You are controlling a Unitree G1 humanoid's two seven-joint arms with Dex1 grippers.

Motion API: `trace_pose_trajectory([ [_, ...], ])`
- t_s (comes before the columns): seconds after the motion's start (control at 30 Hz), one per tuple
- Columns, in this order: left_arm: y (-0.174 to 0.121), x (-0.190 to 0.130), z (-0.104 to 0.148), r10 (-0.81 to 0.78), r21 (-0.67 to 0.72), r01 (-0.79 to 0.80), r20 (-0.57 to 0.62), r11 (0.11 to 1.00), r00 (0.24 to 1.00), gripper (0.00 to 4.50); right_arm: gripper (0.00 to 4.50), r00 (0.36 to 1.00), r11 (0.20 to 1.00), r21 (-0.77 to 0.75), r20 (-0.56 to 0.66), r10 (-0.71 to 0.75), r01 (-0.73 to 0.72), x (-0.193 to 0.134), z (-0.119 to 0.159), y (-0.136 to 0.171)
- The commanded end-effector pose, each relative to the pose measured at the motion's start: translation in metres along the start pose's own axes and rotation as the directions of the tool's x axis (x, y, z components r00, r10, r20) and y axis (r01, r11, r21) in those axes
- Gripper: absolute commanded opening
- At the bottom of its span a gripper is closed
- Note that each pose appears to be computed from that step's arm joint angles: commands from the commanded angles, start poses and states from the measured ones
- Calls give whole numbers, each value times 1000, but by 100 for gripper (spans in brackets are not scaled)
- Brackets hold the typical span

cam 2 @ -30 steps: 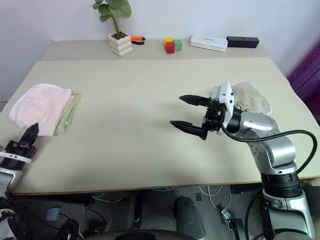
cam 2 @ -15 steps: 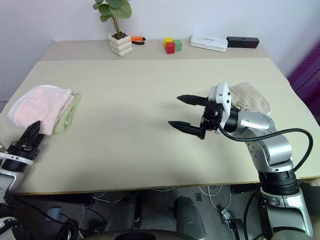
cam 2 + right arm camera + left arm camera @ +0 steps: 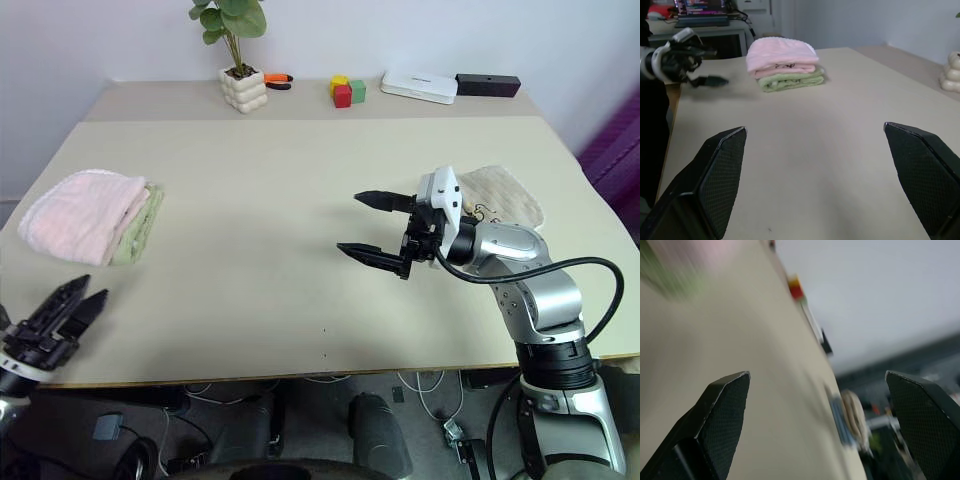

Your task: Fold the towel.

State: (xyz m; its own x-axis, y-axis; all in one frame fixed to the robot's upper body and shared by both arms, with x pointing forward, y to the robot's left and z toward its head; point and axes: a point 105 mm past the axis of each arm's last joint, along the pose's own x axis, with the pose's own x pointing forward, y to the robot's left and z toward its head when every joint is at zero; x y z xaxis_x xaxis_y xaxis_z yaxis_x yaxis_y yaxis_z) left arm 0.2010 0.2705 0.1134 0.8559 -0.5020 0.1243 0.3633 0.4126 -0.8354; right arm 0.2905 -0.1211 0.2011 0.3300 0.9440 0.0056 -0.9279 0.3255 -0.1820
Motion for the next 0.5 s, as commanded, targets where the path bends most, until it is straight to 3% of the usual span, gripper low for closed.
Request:
trace_pose_trajectory([
  [0.03,-33,35,-1,-107,172,117,-69,978,992,444,450,999,1000,-22,44,8,-7,1,10,0],
  [0.2,-74,92,8,-164,523,236,-181,819,970,444,450,998,1000,-10,53,-20,21,-1,7,-4],
  [0.33,-95,116,20,-245,603,343,-242,720,939,444,450,995,996,7,47,-85,84,-12,-2,-12],
  [0.5,-96,121,27,-254,661,396,-306,637,918,444,450,981,981,1,36,-192,192,-35,-10,-23],
])
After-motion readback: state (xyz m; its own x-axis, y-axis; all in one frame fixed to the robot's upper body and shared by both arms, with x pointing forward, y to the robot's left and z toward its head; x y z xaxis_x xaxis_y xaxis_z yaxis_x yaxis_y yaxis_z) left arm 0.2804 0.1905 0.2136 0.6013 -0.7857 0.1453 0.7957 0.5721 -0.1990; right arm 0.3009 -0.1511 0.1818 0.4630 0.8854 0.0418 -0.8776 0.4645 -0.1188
